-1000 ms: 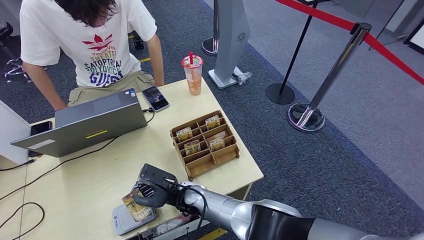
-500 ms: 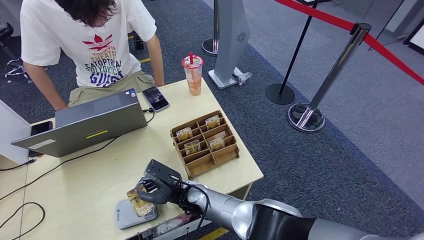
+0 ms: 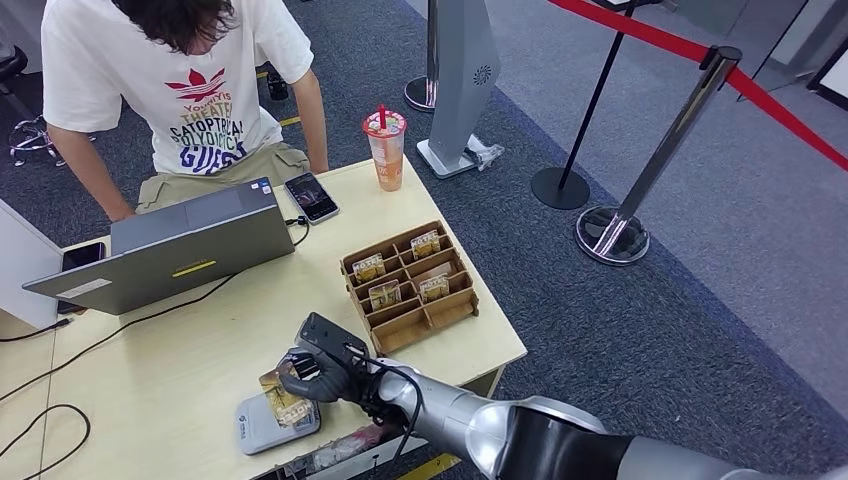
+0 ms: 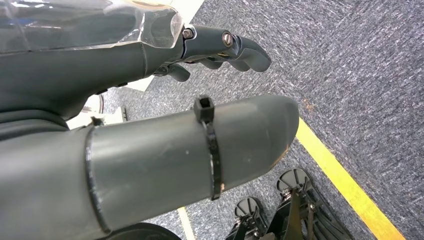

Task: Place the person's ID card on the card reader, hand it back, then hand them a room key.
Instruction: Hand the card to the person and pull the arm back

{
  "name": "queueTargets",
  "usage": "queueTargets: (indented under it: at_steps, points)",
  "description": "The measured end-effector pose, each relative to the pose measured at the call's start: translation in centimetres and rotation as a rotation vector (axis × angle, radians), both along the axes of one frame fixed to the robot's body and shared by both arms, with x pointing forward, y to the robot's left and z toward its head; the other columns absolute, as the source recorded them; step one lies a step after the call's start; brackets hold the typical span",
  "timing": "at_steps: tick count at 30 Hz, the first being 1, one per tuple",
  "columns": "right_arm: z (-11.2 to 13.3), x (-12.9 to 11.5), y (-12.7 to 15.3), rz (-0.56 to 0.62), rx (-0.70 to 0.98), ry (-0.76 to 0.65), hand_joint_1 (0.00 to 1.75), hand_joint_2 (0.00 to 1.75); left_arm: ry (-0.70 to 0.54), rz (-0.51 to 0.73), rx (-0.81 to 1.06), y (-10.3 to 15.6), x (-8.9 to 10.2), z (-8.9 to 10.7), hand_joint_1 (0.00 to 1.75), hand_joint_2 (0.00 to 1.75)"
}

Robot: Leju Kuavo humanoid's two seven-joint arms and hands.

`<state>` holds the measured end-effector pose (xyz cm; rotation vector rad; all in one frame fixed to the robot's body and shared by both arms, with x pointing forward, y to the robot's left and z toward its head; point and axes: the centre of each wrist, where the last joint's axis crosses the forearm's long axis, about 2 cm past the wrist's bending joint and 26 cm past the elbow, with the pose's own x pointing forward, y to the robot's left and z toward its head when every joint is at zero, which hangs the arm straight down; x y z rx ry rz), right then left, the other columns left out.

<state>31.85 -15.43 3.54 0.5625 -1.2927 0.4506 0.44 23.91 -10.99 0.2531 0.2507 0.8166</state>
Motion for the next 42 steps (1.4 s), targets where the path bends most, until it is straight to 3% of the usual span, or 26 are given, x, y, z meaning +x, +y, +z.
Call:
queueTargets:
  at_steps: [17,42]
  points:
    - [1.8,1.5,-0.7,-0.068,0.156,-0.042,1.75,1.75,0.008,0.011,-0.008,0.1,0.2,0.0,0.0,0.0]
    - [0.6,0.8,-2.0,-0.048,0.064,-0.012,1.75,1.75,-0.023,0.002,-0.02,0.2,0.6,0.0,0.0,0.0]
